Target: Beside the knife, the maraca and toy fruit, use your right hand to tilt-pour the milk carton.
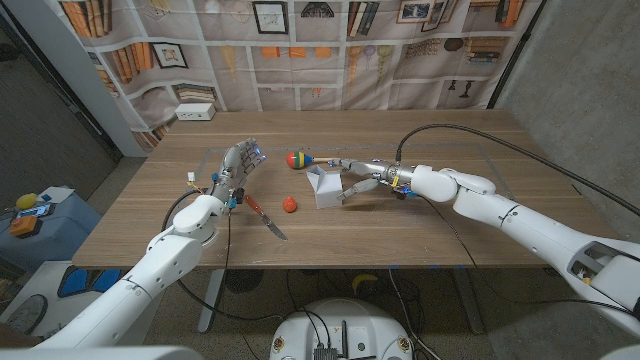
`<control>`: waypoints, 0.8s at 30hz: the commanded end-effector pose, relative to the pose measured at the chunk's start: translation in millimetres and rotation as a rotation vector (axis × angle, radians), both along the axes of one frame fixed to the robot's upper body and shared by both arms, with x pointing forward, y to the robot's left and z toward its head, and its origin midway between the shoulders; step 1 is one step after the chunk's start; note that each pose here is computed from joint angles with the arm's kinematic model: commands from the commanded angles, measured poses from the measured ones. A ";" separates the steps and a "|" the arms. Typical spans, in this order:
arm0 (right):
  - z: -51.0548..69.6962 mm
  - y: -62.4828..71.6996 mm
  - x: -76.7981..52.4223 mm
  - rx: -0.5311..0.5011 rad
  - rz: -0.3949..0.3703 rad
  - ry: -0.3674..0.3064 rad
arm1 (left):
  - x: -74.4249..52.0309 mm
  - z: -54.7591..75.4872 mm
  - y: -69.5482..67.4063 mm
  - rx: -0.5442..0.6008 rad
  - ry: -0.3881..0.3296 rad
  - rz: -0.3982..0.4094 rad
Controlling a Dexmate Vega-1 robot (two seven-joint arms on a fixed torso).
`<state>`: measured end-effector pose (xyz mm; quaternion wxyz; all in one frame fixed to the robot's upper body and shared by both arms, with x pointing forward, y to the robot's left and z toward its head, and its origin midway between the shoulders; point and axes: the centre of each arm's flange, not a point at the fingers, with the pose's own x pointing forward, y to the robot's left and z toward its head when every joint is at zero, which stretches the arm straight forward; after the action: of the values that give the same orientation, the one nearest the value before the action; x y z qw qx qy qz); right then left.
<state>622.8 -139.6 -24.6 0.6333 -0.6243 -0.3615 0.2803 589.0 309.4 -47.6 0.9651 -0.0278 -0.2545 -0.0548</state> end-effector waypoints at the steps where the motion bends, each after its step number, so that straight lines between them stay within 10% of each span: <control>1: -2.3 5.1 -0.3 0.021 0.022 -0.033 | 3.0 -1.2 -1.2 0.003 0.008 -0.005; 24: -0.1 5.4 8.9 0.045 0.014 -0.045 | 10.7 6.3 -3.1 0.021 0.017 -0.023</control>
<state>629.1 -135.2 -25.4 0.6356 -0.6168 -0.3781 0.2696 595.3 307.3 -44.4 0.9660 -0.0239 -0.2493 -0.0633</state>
